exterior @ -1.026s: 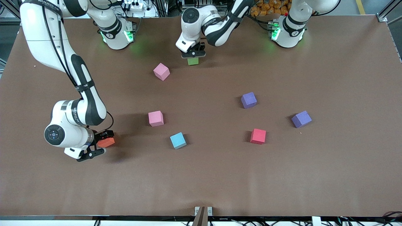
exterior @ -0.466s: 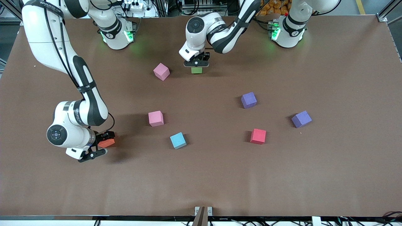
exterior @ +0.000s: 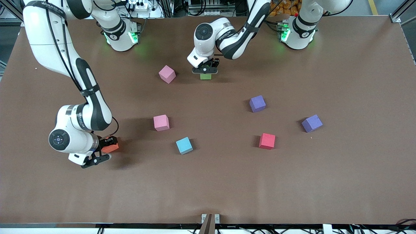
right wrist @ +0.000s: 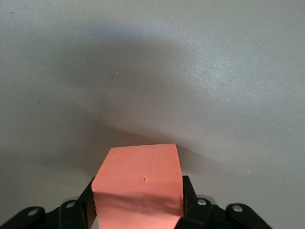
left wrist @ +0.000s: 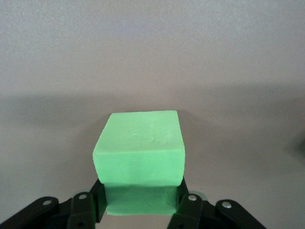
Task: Arrange blocks into number 1
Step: 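Lower the green cube onto the table and open the left gripper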
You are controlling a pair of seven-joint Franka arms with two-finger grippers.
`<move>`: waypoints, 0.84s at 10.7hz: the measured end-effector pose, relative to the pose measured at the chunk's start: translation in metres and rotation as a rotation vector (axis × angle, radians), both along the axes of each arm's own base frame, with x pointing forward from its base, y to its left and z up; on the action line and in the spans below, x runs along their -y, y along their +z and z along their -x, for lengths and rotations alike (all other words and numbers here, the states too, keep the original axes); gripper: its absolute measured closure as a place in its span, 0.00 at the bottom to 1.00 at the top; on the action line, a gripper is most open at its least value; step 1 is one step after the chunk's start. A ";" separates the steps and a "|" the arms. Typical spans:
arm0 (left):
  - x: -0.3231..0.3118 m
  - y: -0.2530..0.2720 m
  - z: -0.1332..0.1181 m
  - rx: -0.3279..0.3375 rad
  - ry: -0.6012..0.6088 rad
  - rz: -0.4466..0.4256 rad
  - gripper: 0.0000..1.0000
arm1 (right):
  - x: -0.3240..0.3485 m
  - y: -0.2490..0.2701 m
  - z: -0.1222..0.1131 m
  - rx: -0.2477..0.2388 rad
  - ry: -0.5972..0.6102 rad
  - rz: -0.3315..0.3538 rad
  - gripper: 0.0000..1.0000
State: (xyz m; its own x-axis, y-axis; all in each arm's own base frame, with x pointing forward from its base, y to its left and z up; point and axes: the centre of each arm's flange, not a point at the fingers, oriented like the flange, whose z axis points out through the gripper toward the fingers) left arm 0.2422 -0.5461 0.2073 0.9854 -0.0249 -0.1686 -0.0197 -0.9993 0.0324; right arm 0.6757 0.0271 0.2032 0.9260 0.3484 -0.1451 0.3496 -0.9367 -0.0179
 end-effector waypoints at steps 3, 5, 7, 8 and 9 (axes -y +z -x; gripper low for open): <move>0.003 0.002 -0.013 0.011 0.017 0.009 0.23 | 0.001 0.001 -0.001 0.005 0.000 0.001 0.31; 0.011 0.014 -0.022 0.026 0.032 0.033 0.00 | 0.001 0.005 -0.004 0.021 -0.002 -0.001 0.31; 0.017 0.029 -0.034 0.027 0.054 0.029 0.00 | -0.001 0.025 -0.010 0.056 -0.032 -0.001 0.32; 0.015 0.043 -0.045 0.029 0.066 0.022 0.00 | -0.006 0.041 -0.012 0.080 -0.081 0.001 0.32; 0.009 0.064 -0.059 0.036 0.085 0.015 0.00 | -0.019 0.059 -0.012 0.104 -0.146 0.003 0.33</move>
